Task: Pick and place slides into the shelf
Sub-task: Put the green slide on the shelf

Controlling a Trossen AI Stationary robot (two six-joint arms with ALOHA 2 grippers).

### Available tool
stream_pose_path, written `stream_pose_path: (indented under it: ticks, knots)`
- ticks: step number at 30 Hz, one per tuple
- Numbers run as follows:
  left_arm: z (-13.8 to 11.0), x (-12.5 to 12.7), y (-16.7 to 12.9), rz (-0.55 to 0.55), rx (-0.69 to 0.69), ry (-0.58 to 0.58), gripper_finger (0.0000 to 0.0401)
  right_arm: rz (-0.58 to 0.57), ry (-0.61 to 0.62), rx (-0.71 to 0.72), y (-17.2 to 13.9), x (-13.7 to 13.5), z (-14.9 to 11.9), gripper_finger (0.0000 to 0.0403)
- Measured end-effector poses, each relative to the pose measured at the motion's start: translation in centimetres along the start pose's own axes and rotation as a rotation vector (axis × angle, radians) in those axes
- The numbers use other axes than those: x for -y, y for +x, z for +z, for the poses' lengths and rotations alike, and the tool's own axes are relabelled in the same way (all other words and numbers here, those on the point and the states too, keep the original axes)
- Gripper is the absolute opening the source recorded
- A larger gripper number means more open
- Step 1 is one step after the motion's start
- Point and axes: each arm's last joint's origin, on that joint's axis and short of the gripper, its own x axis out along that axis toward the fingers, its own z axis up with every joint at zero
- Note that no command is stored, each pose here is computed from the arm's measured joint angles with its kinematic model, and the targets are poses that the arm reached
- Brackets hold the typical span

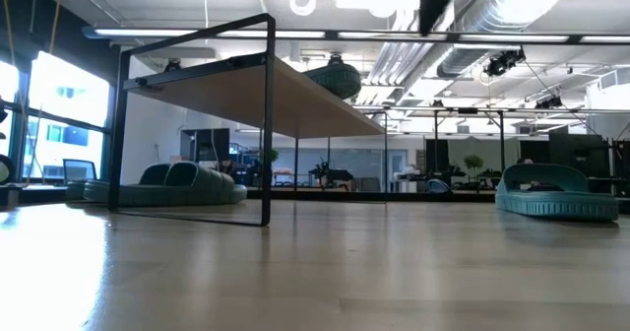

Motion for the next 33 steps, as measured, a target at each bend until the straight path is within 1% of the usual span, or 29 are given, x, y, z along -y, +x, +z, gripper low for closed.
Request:
stream_pose_path:
  ticks: [2, 3, 5, 8, 12, 16, 23, 26, 28, 33]
  knots:
    - [0.0, 0.0, 0.1, -0.002, -0.006, -0.001, 0.0001, -0.092, 0.016, -0.045, 1.2, -0.6, -1.7, 0.0107]
    - [0.0, 0.0, 0.1, -0.003, -0.007, -0.001, 0.0001, -0.118, 0.033, -0.066, 2.0, -0.8, -2.7, 0.0107]
    - [-0.1, 0.0, 0.4, -0.008, -0.015, -0.003, 0.0001, -0.143, 0.100, -0.086, 3.1, -0.7, -4.6, 0.0107]
    - [-0.1, -0.1, 0.8, -0.013, -0.032, -0.005, 0.0001, -0.228, 0.216, -0.170, 5.0, -0.3, -7.7, 0.0107]
    - [-0.2, -0.3, 1.7, -0.018, -0.066, 0.013, 0.0001, -0.277, 0.349, -0.205, 7.2, 0.4, -10.9, 0.0107]
    - [-0.4, -0.3, 2.9, -0.053, -0.103, 0.005, 0.0001, -0.306, 0.427, -0.242, 9.2, 0.7, -12.7, 0.0108]
    - [-0.6, -0.3, 4.3, -0.141, -0.116, -0.008, 0.0001, -0.369, 0.417, -0.278, 12.4, 1.0, -14.8, 0.0108]
    - [-0.2, -0.3, 4.3, -0.154, -0.076, -0.005, 0.0001, -0.358, 0.417, -0.269, 13.4, 0.9, -15.2, 0.0108]
    - [0.1, -0.4, 4.3, -0.157, -0.040, 0.001, 0.0001, -0.359, 0.396, -0.269, 14.0, 0.9, -15.5, 0.0108]
    - [0.7, -0.6, 4.3, -0.142, 0.028, -0.004, 0.0001, -0.387, 0.357, -0.236, 14.2, 1.0, -15.6, 0.0108]
